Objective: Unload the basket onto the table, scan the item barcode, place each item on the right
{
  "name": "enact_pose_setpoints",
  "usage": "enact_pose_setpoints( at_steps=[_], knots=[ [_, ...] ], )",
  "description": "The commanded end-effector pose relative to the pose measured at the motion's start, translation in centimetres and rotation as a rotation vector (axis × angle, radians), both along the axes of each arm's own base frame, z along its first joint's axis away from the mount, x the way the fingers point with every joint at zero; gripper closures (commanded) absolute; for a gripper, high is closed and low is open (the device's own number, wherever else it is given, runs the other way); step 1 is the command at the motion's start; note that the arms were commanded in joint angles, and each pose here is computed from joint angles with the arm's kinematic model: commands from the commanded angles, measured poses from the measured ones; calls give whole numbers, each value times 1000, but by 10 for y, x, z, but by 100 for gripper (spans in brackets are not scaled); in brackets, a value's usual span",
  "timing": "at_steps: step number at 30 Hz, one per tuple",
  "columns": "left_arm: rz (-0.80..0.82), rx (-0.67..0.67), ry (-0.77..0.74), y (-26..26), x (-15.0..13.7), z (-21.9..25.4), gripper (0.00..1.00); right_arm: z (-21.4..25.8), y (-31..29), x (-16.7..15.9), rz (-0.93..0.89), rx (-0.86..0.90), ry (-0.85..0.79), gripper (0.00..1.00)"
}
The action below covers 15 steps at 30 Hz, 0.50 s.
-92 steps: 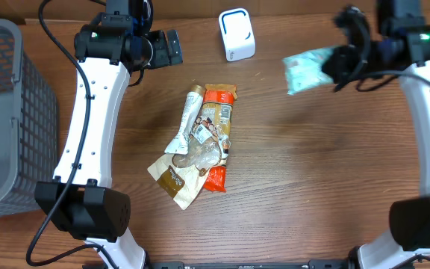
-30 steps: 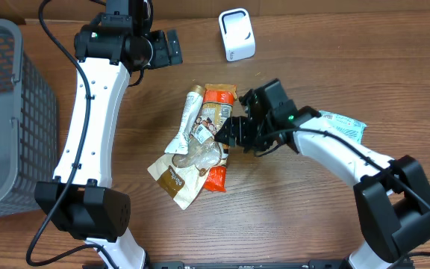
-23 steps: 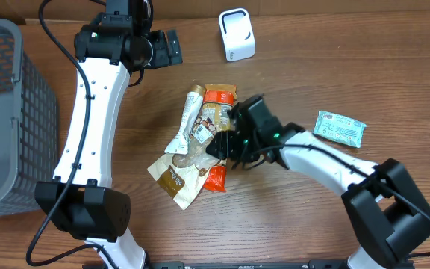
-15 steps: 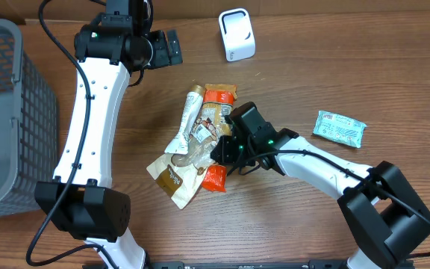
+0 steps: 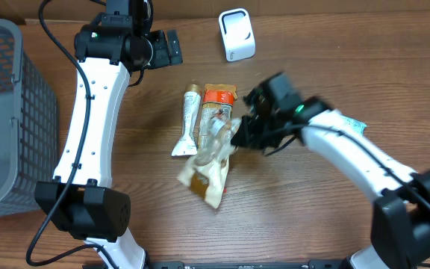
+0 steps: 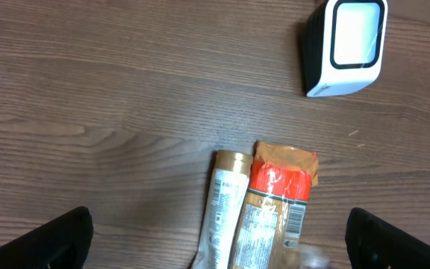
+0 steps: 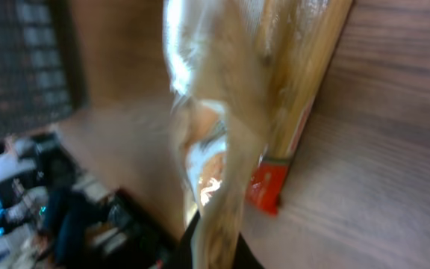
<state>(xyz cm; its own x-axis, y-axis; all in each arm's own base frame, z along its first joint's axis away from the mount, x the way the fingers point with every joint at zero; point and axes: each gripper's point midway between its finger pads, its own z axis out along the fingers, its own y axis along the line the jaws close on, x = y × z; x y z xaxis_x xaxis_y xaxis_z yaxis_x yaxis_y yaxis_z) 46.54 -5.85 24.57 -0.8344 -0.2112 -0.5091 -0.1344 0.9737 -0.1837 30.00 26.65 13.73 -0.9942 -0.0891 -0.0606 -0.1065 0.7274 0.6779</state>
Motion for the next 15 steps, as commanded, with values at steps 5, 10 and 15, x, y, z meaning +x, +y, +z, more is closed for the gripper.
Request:
enact_pose_setpoints(
  at_steps=[5, 10, 15],
  knots=[
    [-1, 3, -10, 0, 1, 3, 0, 32, -52, -5, 186, -12, -91, 97],
    [-1, 3, -10, 0, 1, 3, 0, -27, -78, 6, 215, -180, -18, 97],
    [-1, 3, -10, 0, 1, 3, 0, -78, -87, 31, 222, -282, -22, 96]
  ],
)
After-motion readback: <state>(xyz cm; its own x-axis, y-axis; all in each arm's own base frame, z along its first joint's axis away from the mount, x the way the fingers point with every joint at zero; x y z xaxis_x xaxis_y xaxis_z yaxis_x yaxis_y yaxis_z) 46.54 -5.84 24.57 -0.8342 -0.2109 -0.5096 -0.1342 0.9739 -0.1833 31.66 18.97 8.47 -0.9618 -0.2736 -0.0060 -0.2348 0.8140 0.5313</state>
